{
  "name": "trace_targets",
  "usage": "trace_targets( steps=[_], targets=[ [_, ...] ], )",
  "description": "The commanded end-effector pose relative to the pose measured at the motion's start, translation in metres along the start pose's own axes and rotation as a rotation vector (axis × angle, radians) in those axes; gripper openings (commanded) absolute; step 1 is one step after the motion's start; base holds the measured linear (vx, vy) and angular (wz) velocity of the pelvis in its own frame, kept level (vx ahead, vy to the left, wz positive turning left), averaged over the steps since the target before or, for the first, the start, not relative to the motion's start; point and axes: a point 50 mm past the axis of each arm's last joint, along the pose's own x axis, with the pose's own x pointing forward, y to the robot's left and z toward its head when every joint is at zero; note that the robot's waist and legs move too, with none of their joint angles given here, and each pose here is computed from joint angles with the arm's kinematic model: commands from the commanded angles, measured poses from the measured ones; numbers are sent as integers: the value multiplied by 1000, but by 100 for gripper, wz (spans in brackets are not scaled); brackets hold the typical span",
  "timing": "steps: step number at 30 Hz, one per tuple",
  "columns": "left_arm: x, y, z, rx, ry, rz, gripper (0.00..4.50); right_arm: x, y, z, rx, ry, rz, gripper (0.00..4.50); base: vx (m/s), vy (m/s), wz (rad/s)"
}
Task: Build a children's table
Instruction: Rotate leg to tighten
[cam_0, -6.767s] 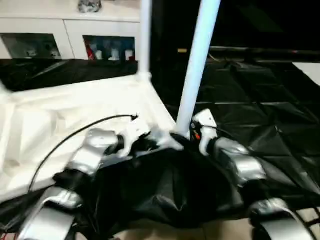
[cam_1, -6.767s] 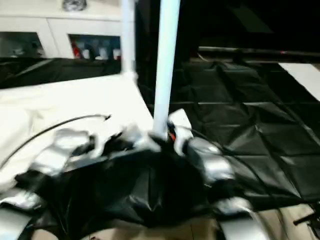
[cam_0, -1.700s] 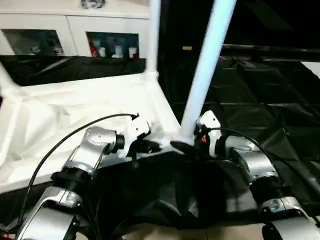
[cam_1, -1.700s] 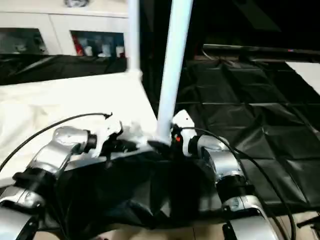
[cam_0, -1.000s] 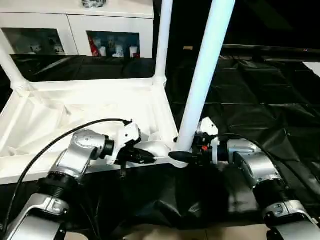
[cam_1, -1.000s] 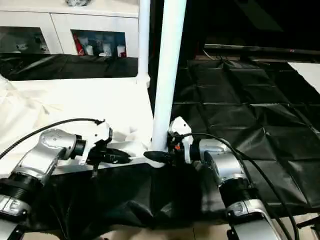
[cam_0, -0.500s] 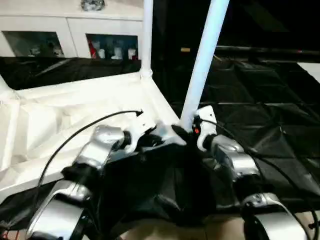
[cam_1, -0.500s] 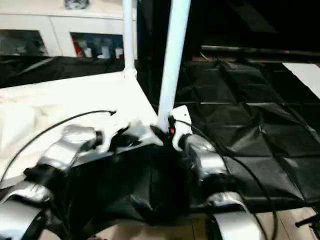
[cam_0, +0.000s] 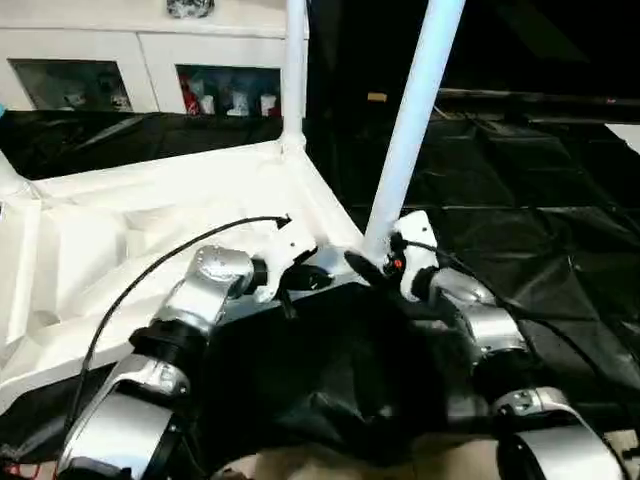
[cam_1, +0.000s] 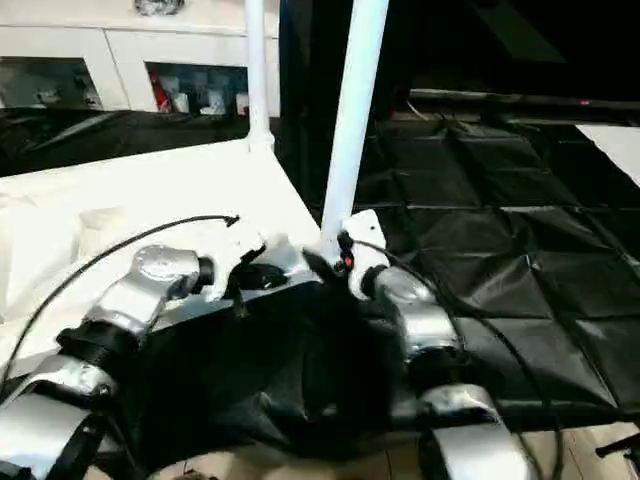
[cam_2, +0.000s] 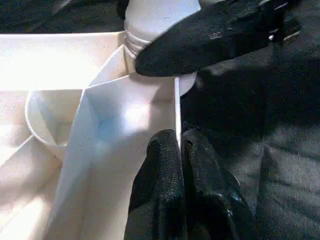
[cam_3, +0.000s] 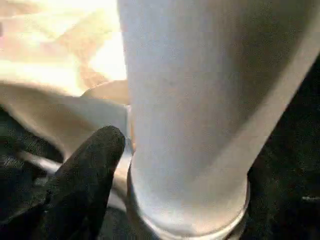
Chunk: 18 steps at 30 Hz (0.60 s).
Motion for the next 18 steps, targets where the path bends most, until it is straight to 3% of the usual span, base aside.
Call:
trace_targets(
  steps=[1, 3, 4, 9, 18],
  targets=[
    [14, -15, 18, 79, -73, -107, 0, 15, 39, 5, -76, 15, 288, 389, 0, 0, 0],
    [13, -16, 17, 85, -74, -118, 0, 12, 37, 5, -89, 21, 301, 389, 0, 0, 0],
    [5, -16, 12, 96, -52, -141, 0, 1, 30, 6, -123, 42, 357, 389, 0, 0, 0],
    [-8, -16, 1, 96, -21, -187, 0, -21, 21, 4, -180, 94, 464, 389, 0, 0, 0],
    [-22, -19, -8, 86, -3, -242, 0, -37, 21, 4, -161, 123, 554, 318, 0, 0, 0]
  ],
)
